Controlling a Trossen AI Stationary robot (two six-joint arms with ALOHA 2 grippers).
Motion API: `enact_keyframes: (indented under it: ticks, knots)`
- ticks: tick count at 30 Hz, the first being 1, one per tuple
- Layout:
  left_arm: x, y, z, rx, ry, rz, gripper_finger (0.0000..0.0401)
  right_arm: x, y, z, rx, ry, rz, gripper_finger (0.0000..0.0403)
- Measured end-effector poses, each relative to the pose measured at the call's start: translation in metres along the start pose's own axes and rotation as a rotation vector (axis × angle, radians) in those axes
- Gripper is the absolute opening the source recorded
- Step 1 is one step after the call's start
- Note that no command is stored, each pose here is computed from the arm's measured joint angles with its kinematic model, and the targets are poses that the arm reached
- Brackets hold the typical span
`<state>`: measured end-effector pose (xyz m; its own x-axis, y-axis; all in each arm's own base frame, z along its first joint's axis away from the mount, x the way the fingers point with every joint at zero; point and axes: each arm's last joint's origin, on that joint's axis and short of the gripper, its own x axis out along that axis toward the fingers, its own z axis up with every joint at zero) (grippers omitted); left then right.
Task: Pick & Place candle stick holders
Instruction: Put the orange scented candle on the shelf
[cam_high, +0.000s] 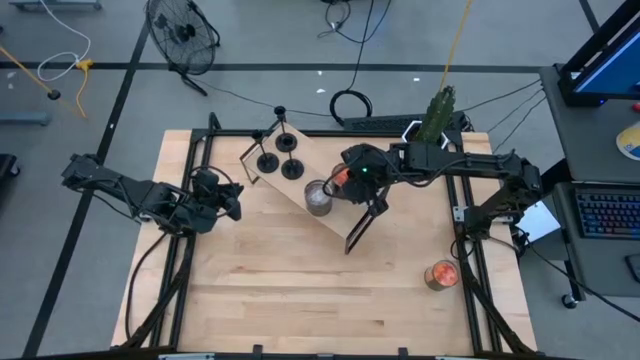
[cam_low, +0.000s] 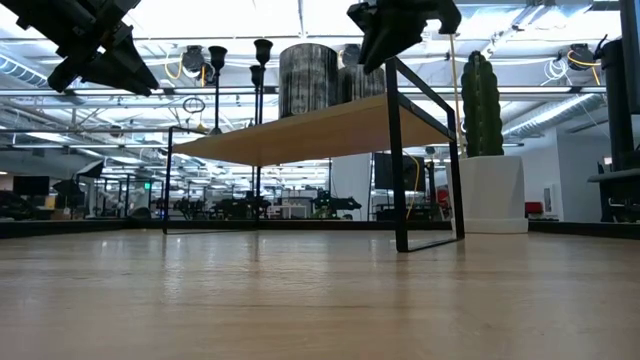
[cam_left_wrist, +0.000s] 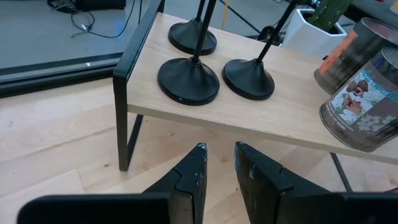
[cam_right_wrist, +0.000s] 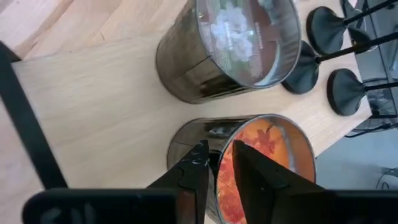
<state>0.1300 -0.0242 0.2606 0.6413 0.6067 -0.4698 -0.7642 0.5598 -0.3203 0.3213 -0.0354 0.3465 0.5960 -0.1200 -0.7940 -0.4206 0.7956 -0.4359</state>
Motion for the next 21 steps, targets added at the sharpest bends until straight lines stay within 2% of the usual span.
enact_keyframes:
  ticks: [9,15,21]
  knots:
    - [0.0,0.0,0.0,0.0,0.001,0.0,0.0088,0.0,-0.005,0.006,-0.016,-0.058,-0.054,0.007]
    - [0.0,0.0,0.0,0.0,0.0,0.0,0.0088,-0.004,-0.001,0.012,-0.032,-0.043,-0.119,0.007]
    - [0.0,0.0,0.0,0.0,0.0,0.0,0.0088,-0.025,0.003,0.02,-0.041,-0.137,-0.173,0.007]
